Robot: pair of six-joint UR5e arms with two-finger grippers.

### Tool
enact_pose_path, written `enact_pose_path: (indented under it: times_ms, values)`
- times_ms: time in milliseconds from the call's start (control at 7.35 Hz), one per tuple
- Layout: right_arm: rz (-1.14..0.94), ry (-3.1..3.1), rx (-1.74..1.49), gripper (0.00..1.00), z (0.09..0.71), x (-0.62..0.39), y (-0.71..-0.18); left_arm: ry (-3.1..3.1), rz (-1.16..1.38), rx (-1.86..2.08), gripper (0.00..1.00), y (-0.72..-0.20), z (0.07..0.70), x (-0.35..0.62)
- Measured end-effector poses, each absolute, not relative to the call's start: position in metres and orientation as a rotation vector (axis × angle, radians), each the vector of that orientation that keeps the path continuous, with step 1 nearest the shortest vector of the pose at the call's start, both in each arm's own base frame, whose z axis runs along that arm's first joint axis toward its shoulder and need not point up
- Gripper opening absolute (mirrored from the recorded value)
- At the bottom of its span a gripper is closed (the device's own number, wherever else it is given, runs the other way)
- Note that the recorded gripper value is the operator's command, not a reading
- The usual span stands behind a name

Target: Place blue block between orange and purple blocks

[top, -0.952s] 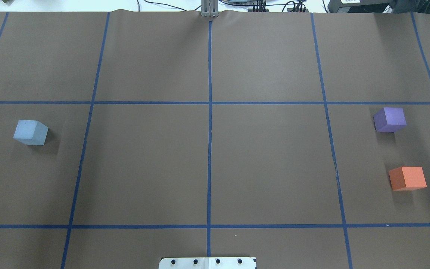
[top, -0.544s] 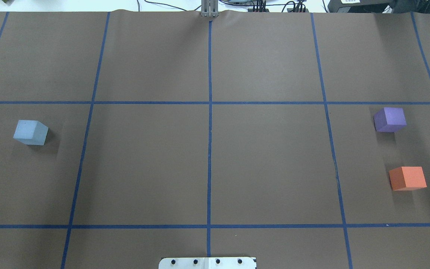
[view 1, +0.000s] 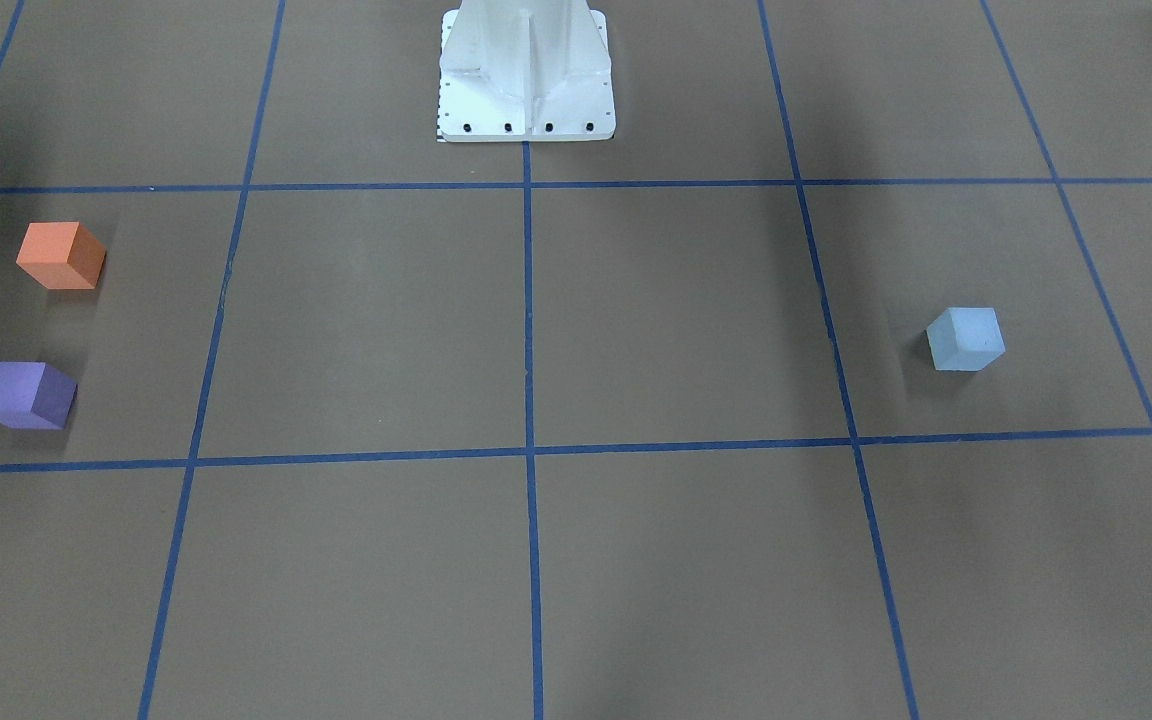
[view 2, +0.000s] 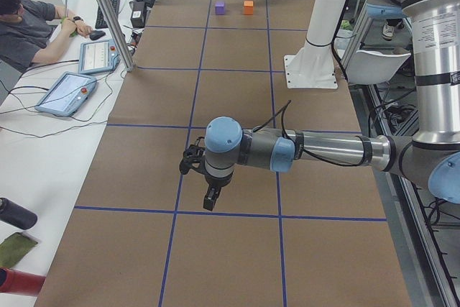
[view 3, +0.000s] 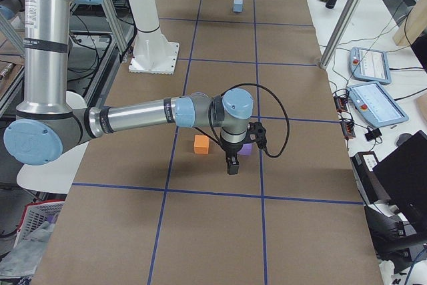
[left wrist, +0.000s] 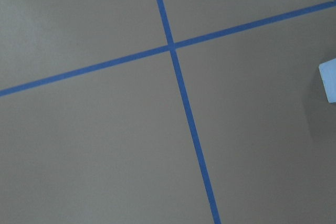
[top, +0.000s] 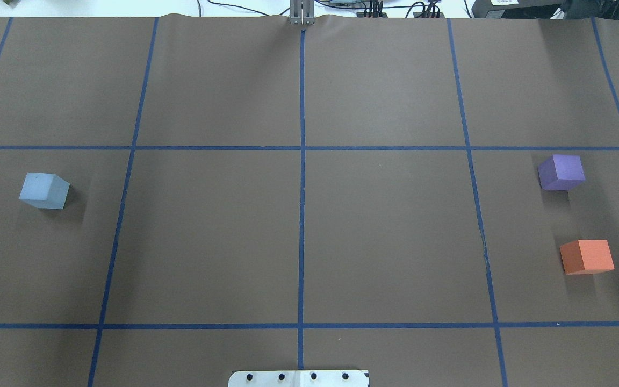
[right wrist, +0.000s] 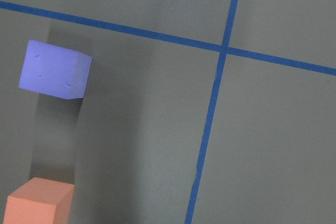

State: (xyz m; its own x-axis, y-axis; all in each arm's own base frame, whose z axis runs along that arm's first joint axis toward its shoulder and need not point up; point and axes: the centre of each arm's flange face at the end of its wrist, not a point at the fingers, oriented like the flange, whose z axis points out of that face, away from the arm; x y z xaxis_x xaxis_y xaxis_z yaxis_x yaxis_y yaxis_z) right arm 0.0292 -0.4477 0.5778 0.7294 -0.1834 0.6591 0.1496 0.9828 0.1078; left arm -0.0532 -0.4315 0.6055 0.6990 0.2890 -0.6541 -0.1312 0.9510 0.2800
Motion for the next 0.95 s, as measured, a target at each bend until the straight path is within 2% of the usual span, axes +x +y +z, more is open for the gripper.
enact_pose_path:
  times_ms: [408,952]
  values:
    - [-0.185,-0.731,0.047,1.00,0.578,0.028,-0.448,0.834,0.169,0.200,1.00,-0.487,0.604,0.006]
    - [-0.187,-0.731,0.046,1.00,0.578,0.027,-0.448,0.914,0.098,0.119,1.00,-0.512,0.559,0.146]
